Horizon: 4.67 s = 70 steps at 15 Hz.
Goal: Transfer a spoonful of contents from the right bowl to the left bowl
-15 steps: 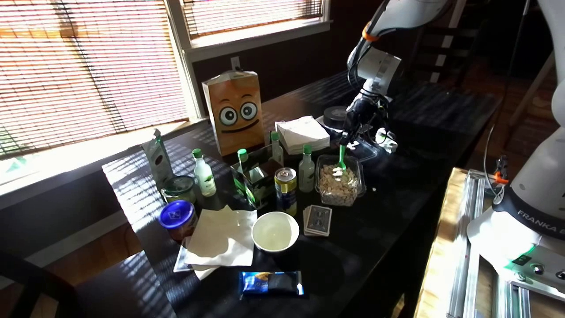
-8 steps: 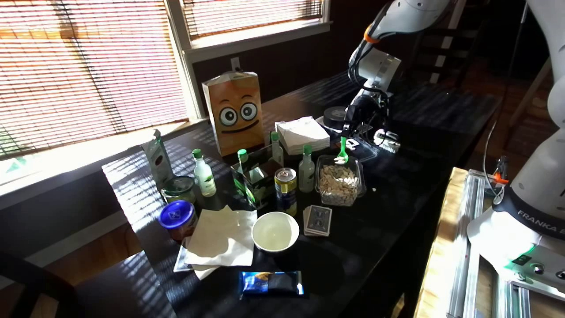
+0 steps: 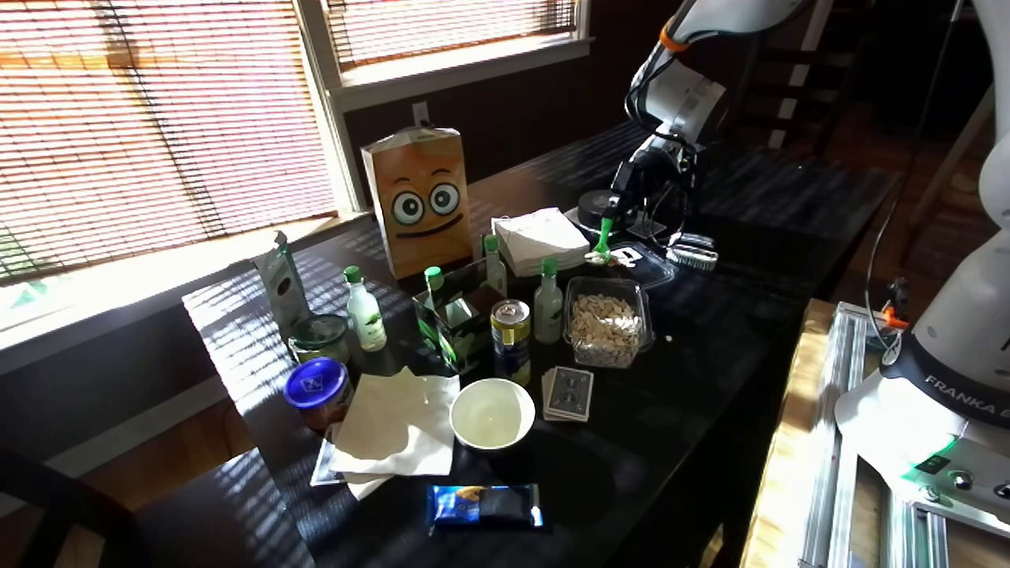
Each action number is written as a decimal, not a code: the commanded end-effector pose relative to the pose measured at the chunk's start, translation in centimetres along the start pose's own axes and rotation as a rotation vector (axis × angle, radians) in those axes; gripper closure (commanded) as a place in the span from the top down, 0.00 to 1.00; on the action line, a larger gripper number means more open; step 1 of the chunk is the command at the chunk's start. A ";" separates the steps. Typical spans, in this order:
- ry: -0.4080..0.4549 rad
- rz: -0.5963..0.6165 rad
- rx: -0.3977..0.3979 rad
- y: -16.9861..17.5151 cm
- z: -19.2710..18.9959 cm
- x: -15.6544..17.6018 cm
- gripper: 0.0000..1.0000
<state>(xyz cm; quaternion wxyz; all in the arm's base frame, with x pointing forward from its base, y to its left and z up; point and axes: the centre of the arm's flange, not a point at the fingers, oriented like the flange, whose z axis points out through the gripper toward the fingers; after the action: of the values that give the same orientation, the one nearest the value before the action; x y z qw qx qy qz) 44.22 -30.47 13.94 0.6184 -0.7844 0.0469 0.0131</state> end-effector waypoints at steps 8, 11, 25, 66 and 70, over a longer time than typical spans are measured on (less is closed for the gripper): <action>0.010 -0.020 0.016 -5.3 3.0 -2.0 0.11; 0.000 -0.022 0.019 -5.8 3.7 -2.1 0.11; 0.043 -0.035 -0.010 -8.2 13.2 -0.5 0.03; 0.085 -0.042 -0.135 -11.0 24.7 -3.1 0.03; 0.134 -0.030 -0.178 -11.4 26.2 -3.8 0.03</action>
<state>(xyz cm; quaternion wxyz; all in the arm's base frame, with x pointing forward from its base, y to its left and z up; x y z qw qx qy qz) 43.75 -4.03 17.90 0.5557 -0.8291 0.0578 -0.0213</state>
